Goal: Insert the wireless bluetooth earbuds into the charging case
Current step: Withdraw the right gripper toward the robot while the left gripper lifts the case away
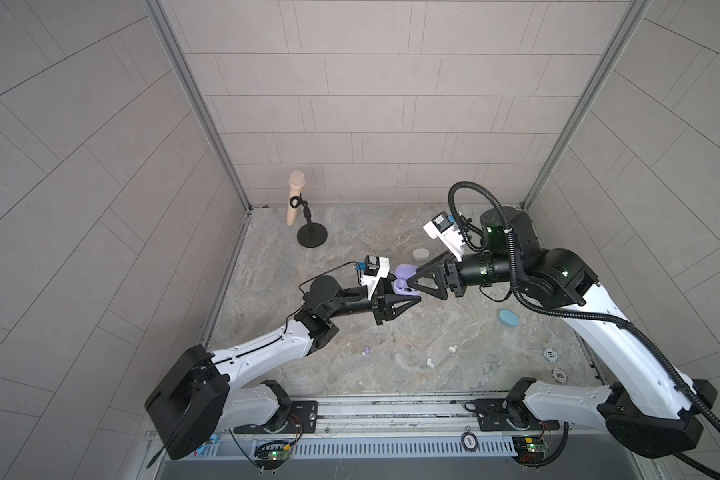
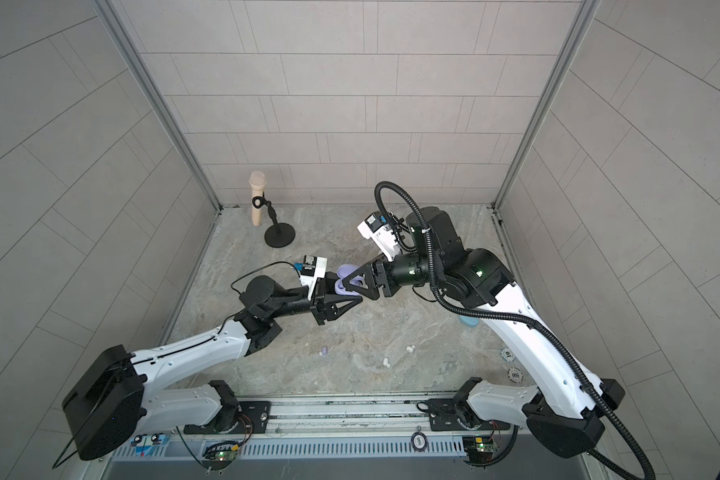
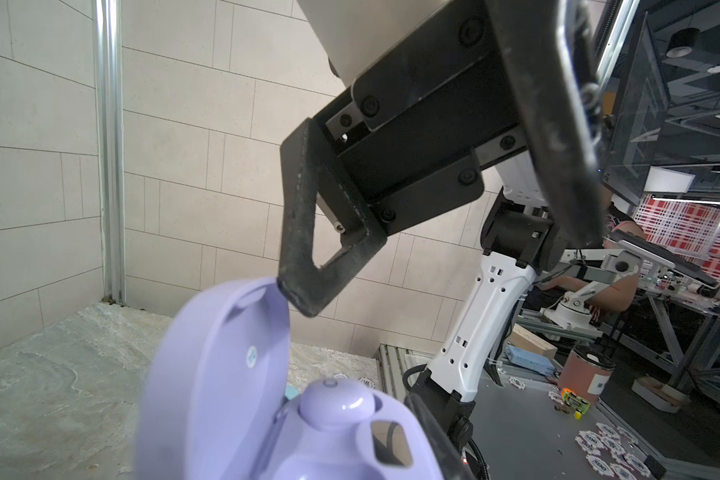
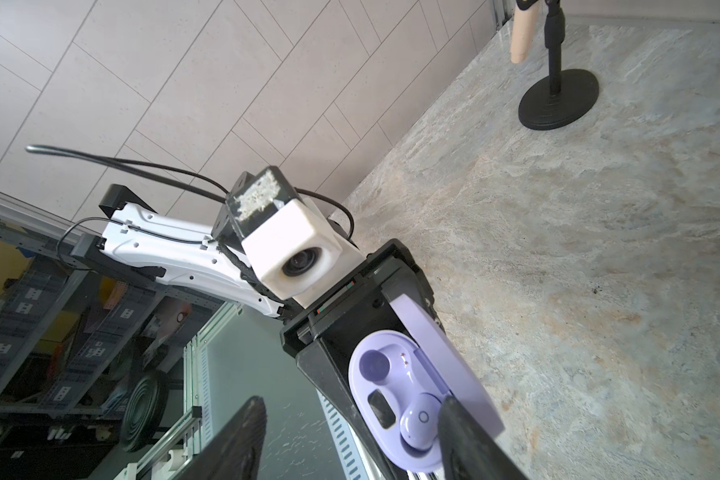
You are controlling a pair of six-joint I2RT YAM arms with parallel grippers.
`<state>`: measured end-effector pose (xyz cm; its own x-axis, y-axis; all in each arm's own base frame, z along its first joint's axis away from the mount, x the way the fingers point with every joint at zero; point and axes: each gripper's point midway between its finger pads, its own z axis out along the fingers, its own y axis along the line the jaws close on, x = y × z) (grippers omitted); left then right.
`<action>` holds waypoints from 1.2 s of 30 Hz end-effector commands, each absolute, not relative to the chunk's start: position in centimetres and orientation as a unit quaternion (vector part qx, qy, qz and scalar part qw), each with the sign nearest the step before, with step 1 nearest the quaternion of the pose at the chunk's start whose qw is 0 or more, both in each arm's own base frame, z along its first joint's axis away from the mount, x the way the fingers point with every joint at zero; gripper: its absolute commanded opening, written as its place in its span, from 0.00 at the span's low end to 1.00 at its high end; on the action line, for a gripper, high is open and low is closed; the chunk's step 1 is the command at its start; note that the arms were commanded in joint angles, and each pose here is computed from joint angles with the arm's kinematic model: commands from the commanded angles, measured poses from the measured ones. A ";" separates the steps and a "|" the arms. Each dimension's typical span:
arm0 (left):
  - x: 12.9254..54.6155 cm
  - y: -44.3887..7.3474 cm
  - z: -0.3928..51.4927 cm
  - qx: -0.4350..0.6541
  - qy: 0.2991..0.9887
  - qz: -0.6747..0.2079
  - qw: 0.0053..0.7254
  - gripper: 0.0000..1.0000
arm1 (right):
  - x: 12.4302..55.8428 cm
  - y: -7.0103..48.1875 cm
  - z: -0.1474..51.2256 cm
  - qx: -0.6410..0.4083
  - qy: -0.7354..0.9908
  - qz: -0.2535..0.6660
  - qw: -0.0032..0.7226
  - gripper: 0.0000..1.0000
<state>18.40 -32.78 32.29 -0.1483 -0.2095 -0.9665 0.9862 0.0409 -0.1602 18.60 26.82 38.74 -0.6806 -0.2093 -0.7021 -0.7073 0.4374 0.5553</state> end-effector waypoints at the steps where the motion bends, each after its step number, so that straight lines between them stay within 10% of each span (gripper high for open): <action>1: 19.2 -30.7 33.5 0.379 0.481 -0.557 0.560 0.00 | 17.1 26.1 37.8 -0.303 0.808 0.421 0.278 0.69; 36: 32.5 -17.6 34.7 0.274 0.570 -0.412 0.656 0.00 | 18.5 35.2 7.4 -0.310 0.932 -0.003 0.190 0.71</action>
